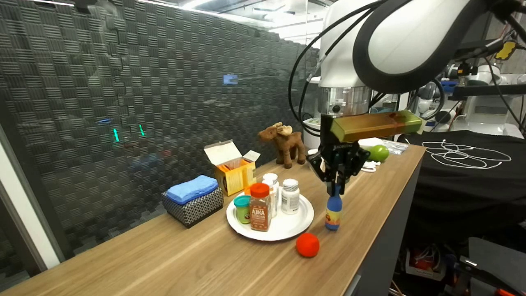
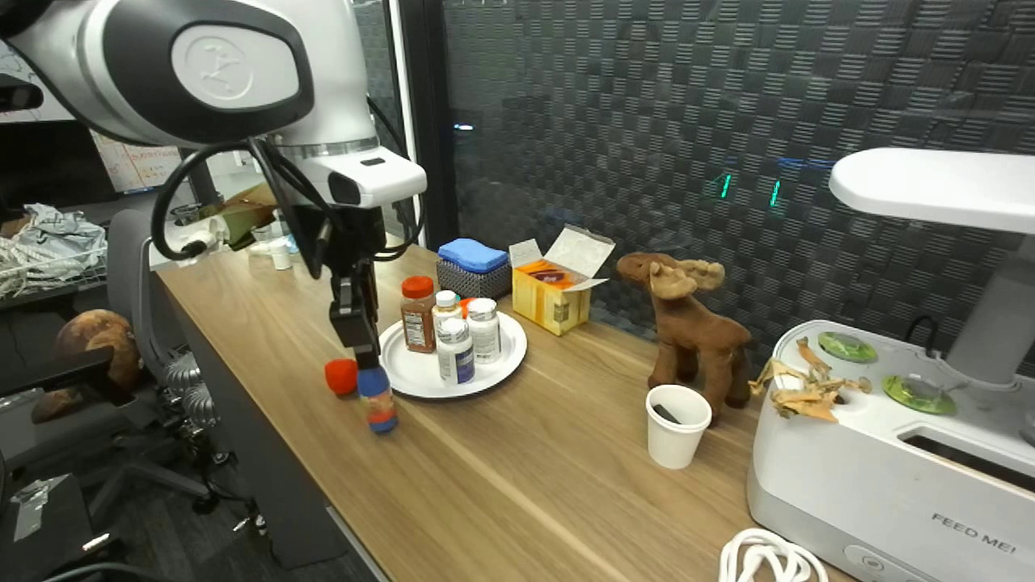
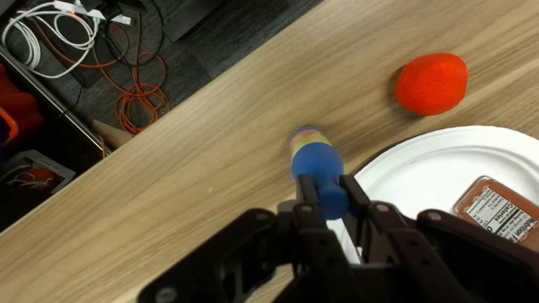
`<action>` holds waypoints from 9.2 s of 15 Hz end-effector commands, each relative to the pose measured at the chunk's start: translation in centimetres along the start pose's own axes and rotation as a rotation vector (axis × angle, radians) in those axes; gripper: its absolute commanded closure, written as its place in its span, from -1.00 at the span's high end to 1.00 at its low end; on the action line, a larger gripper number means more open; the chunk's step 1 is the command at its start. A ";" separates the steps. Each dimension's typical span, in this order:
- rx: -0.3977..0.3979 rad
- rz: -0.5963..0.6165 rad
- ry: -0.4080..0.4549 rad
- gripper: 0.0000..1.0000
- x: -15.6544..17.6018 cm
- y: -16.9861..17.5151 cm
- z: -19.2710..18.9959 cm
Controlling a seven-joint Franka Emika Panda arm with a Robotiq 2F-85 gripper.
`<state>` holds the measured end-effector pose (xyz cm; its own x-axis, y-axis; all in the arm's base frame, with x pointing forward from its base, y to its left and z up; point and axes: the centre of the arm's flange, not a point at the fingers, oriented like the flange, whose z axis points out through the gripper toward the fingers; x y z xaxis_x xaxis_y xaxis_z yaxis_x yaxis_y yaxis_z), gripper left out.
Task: Put the bottles on the tray
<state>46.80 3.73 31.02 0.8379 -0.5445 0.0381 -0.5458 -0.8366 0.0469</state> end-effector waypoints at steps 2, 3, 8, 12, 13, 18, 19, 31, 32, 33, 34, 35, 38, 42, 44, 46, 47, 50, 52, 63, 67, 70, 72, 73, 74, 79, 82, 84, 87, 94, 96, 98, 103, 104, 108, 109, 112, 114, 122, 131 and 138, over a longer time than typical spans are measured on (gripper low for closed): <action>-0.020 -0.012 0.046 -0.82 1.0 -2.1 -3.9; -0.021 -0.022 0.051 -0.82 1.2 -2.7 -4.4; 0.004 -0.051 0.061 -0.82 2.6 -5.3 -5.3; 0.017 -0.065 0.040 -0.82 3.5 -6.9 -4.0; 0.018 -0.068 0.033 -0.82 3.7 -7.1 -3.5; 0.017 -0.068 0.007 -0.82 4.4 -8.0 -1.5; 0.012 -0.067 0.008 -0.82 4.5 -8.1 -1.2; -0.020 -0.055 0.025 -0.82 5.7 -8.5 0.9; -0.020 -0.056 0.025 -0.82 5.8 -8.6 0.9; -0.020 -0.057 0.024 -0.82 5.8 -8.7 0.9; -0.020 -0.058 0.024 -0.81 5.8 -8.7 1.0; -0.019 -0.058 0.022 -0.80 5.8 -8.7 0.9; -0.020 -0.056 0.020 -0.10 5.6 -8.5 0.9; -0.017 -0.053 0.020 0.35 5.4 -8.3 0.9; -0.016 -0.052 0.022 0.67 5.3 -8.1 0.8; -0.012 -0.049 0.028 0.94 5.2 -8.0 0.4; -0.011 -0.048 0.034 1.00 5.1 -8.0 0.0; 0.001 -0.038 0.051 1.00 4.9 -7.8 -1.9; 0.021 -0.021 0.058 0.99 4.6 -7.6 -3.8; 0.093 0.062 0.100 1.00 -6.0 -6.3 -9.0; 0.019 -0.028 0.054 1.00 -9.3 -7.4 -4.1; -0.009 -0.058 0.010 1.00 -9.1 -7.7 0.2; 0.007 -0.071 -0.014 1.00 -8.5 -7.9 2.0; 0.013 -0.078 -0.018 1.00 -8.2 -8.1 2.7; 0.020 -0.085 -0.022 1.00 -7.6 -8.2 3.6; 0.015 -0.097 -0.046 1.00 -5.7 -8.6 7.4; 0.026 -0.090 -0.042 1.00 -4.6 -8.9 8.0; 0.038 -0.082 -0.025 1.00 -3.8 -9.2 7.8; 0.063 -0.068 -0.003 0.36 -3.5 -9.4 6.7; 0.050 -0.063 -0.014 0.47 -6.0 -7.8 5.7; 0.045 -0.065 -0.023 0.72 -6.4 -7.6 5.8; 0.043 -0.070 -0.028 1.00 -6.7 -7.6 5.9; 0.055 -0.067 -0.042 0.32 -6.9 -8.0 6.1; 0.054 -0.071 -0.041 0.17 -6.7 -8.2 6.2; 0.048 -0.073 -0.025 -0.49 -6.1 -8.6 6.1; 0.050 -0.069 -0.020 -0.52 -5.9 -8.6 6.0; 0.065 -0.057 -0.004 -0.52 -5.5 -8.7 5.0; 0.080 -0.050 0.019 -0.52 -5.5 -9.1 3.7; 0.069 -0.041 0.097 -0.52 -4.1 -10.8 2.9; 0.042 -0.011 0.121 -0.52 -1.9 -11.9 4.4; 0.053 -0.028 0.111 0.94 -2.7 -12.3 4.4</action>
<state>51.25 14.34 25.16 0.8480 -0.5145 0.1274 -0.5206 -0.8536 0.0177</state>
